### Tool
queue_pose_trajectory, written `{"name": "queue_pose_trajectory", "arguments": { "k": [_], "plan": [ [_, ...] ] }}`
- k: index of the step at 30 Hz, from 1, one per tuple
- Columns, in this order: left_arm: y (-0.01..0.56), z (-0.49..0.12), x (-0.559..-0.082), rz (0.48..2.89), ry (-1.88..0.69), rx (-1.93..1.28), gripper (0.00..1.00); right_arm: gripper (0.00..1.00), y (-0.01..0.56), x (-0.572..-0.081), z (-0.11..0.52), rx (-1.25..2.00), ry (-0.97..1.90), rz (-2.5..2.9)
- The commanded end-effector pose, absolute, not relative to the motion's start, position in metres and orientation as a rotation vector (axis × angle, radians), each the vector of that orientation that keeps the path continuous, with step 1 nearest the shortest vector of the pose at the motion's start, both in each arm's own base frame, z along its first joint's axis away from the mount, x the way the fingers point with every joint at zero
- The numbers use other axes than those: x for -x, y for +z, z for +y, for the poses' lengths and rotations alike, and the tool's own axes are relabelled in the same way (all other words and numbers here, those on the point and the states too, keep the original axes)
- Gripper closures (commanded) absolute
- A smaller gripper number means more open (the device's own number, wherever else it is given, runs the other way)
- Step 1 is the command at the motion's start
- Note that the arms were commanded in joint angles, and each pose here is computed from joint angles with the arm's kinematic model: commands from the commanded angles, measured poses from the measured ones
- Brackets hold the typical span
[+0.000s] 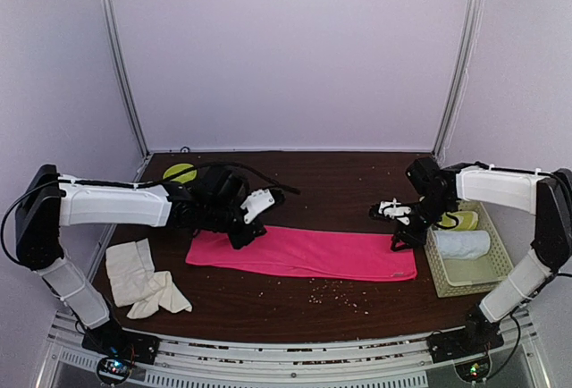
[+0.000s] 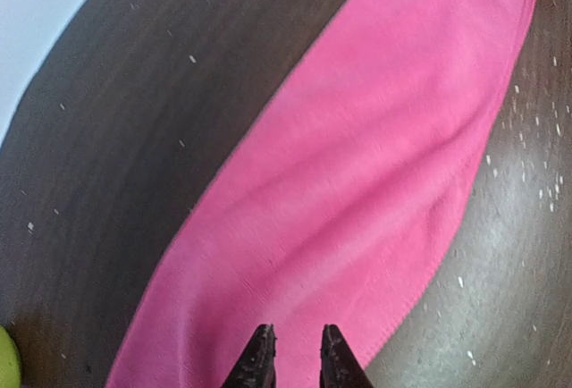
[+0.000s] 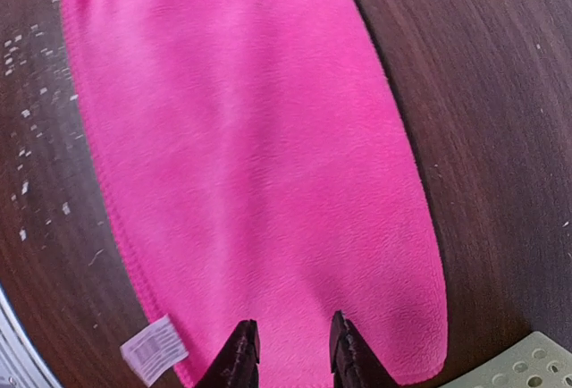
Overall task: Roll the towels
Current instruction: Smooth out the towel at the center of the board.
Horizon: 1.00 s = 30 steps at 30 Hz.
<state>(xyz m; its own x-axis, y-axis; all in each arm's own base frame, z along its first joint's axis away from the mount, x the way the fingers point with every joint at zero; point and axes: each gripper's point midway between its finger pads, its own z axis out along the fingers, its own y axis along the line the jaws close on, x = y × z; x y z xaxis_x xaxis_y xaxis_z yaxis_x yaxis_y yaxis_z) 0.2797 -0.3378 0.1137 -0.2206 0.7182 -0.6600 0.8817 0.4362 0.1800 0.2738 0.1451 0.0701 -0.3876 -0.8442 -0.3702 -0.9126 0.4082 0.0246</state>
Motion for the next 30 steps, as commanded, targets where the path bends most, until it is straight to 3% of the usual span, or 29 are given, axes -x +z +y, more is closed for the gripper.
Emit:
{"name": "queue_pose_trajectory", "arguments": {
  "k": [1,5,10,16,23,30],
  "plan": [
    [0.083,-0.309,-0.252,2.1,-0.222,-1.422,0.79,0.72,0.046,-0.307,0.138,1.324,0.205,2.466],
    [0.085,-0.268,-0.285,2.206,0.045,-1.207,0.77,0.74,0.04,-0.317,0.134,1.28,0.17,2.498],
    [0.086,-0.246,-0.295,2.393,-0.028,-0.909,0.75,0.74,0.031,-0.321,0.128,1.253,0.119,2.519],
    [0.072,-0.286,-0.278,2.415,-0.368,-0.906,0.8,0.71,0.012,-0.321,0.123,1.231,0.089,2.563],
    [0.011,-0.244,-0.287,2.647,-0.238,-0.754,0.86,0.71,-0.001,-0.315,0.107,1.255,0.012,2.589],
    [-0.005,-0.175,-0.289,2.77,-0.145,-0.484,0.88,0.71,-0.001,-0.319,0.092,1.209,-0.072,2.596]
  ]
}}
